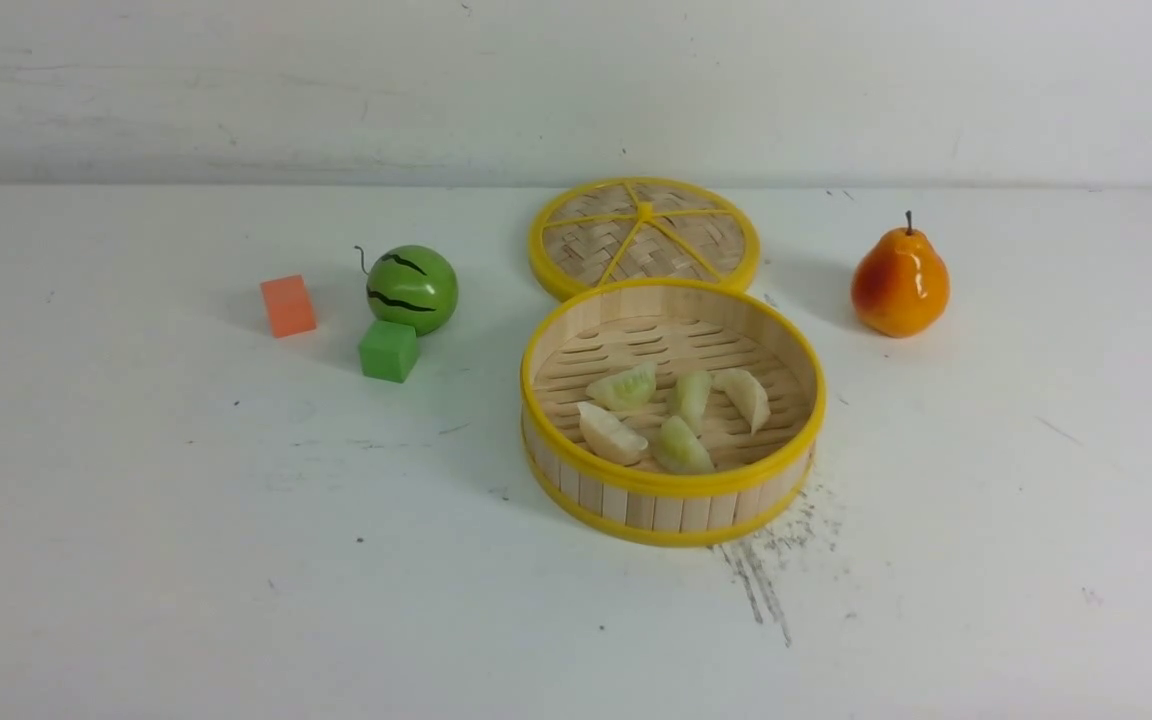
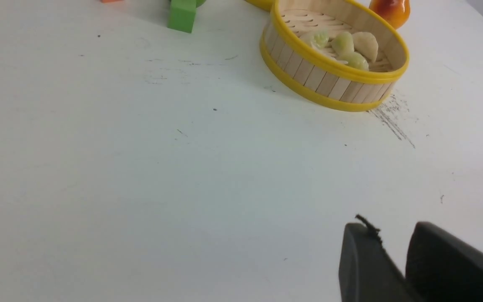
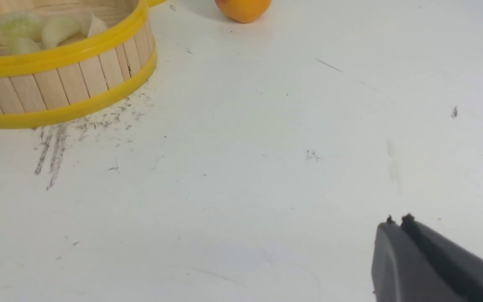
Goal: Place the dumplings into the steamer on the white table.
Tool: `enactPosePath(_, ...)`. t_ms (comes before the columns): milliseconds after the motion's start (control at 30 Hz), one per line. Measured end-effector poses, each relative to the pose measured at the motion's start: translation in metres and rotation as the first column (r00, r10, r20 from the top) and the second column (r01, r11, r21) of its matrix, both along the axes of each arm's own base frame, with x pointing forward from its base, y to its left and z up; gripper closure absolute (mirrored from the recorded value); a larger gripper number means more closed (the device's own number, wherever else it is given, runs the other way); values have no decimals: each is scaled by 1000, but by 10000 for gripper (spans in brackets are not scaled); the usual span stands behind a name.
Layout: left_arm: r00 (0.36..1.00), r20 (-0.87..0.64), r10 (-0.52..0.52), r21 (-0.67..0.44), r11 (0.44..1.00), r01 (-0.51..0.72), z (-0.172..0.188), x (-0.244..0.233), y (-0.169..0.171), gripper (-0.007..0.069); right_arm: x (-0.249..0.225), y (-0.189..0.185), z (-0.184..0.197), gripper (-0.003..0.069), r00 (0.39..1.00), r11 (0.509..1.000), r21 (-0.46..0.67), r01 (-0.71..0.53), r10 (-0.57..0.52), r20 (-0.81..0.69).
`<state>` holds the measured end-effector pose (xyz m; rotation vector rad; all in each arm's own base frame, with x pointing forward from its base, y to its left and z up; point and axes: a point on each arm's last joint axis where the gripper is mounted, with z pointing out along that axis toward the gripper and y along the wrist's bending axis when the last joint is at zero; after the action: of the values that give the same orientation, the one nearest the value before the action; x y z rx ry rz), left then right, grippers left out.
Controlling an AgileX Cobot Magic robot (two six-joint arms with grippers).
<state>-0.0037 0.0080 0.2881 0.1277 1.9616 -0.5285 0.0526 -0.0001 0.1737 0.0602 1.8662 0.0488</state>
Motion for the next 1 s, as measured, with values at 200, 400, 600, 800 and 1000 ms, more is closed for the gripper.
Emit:
enactPosePath(200, 1000, 0, 0, 0, 1000, 0, 0, 0, 0, 463, 0, 0, 0, 657, 1000, 1000, 0, 0, 0, -1)
enactPosePath(400, 1000, 0, 0, 0, 1000, 0, 0, 0, 0, 461, 0, 0, 0, 650, 1000, 1000, 0, 0, 0, -2)
enactPosePath(600, 1000, 0, 0, 0, 1000, 0, 0, 0, 0, 461, 0, 0, 0, 650, 1000, 1000, 0, 0, 0, -2)
enactPosePath(800, 1000, 12, 4, 3, 1000, -4, -2, 2, -1, 451, 0, 0, 0, 650, 1000, 1000, 0, 0, 0, -2)
enactPosePath(1000, 989, 142, 45, -3, 999, -45, -12, 20, -7, 501, 0, 0, 0, 650, 1000, 1000, 0, 0, 0, -2)
